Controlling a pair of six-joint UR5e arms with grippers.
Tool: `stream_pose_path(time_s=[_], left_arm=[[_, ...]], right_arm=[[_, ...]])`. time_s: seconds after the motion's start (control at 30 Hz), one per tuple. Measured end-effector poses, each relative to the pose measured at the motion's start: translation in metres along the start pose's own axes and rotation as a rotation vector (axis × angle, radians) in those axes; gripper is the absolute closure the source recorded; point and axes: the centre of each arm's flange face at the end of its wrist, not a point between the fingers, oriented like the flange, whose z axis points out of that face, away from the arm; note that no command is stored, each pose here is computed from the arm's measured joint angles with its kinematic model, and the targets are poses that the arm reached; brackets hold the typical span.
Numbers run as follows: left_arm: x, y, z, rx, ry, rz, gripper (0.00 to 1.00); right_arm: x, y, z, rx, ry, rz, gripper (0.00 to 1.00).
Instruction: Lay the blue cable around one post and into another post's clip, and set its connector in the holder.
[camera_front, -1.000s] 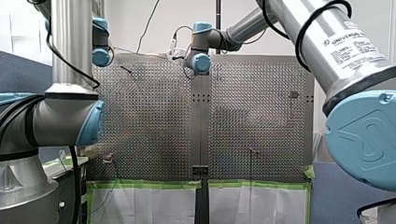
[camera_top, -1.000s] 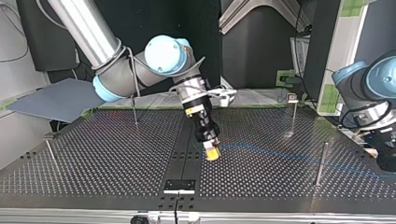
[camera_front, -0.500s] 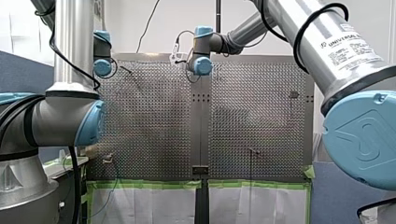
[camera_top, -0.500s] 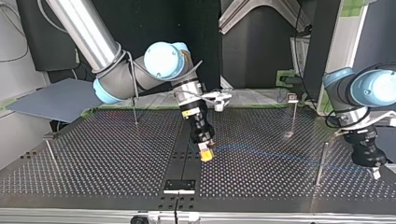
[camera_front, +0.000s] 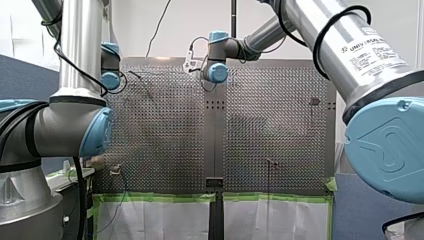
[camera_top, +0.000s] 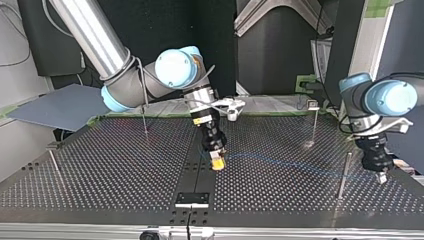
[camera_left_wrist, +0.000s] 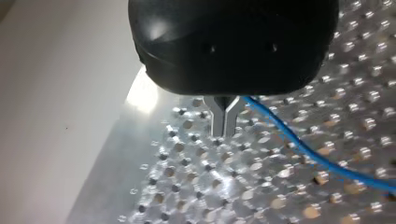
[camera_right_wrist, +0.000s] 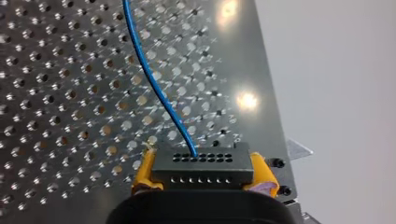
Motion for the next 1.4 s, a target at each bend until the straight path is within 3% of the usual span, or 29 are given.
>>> stream_pose_path(time_s=[0.23,0.5,0.8,0.87,0.9,0.93,0.97,1.0,1.07,1.27,1.4], left_arm=[[0.028,-0.004,-0.006,0.025,0.065,0.002,1.00],[0.045,-0.007,-0.020,0.018,0.099,0.011,1.00],[0.053,-0.022,-0.027,0.079,0.116,0.016,1.00],[0.054,-0.024,-0.027,0.093,0.123,0.014,0.67],[0.055,-0.024,-0.028,0.095,0.126,0.013,0.67],[0.055,-0.024,-0.028,0.094,0.129,0.011,0.49],[0.055,-0.024,-0.029,0.090,0.134,0.009,0.38],[0.056,-0.023,-0.029,0.084,0.138,0.005,0.38],[0.056,-0.021,-0.031,0.065,0.146,-0.006,0.18],[0.059,-0.017,-0.035,0.027,0.178,-0.054,0.12],[0.059,-0.016,-0.035,0.027,0.183,-0.078,0.10]], right_arm=[[-0.018,0.005,-0.002,-0.016,-0.050,-0.008,1.00],[-0.052,0.009,-0.008,-0.065,-0.128,-0.025,1.00],[-0.084,0.018,-0.021,-0.096,-0.163,-0.034,1.00],[-0.089,0.021,-0.023,-0.104,-0.163,-0.033,1.00],[-0.092,0.023,-0.024,-0.107,-0.163,-0.032,1.00],[-0.094,0.025,-0.025,-0.110,-0.162,-0.031,1.00],[-0.098,0.028,-0.027,-0.113,-0.163,-0.031,1.00],[-0.100,0.030,-0.029,-0.117,-0.162,-0.030,1.00],[-0.107,0.035,-0.032,-0.130,-0.160,-0.030,1.00],[-0.125,0.051,-0.044,-0.179,-0.151,-0.036,1.00],[-0.135,0.064,-0.051,-0.220,-0.143,-0.042,1.00]])
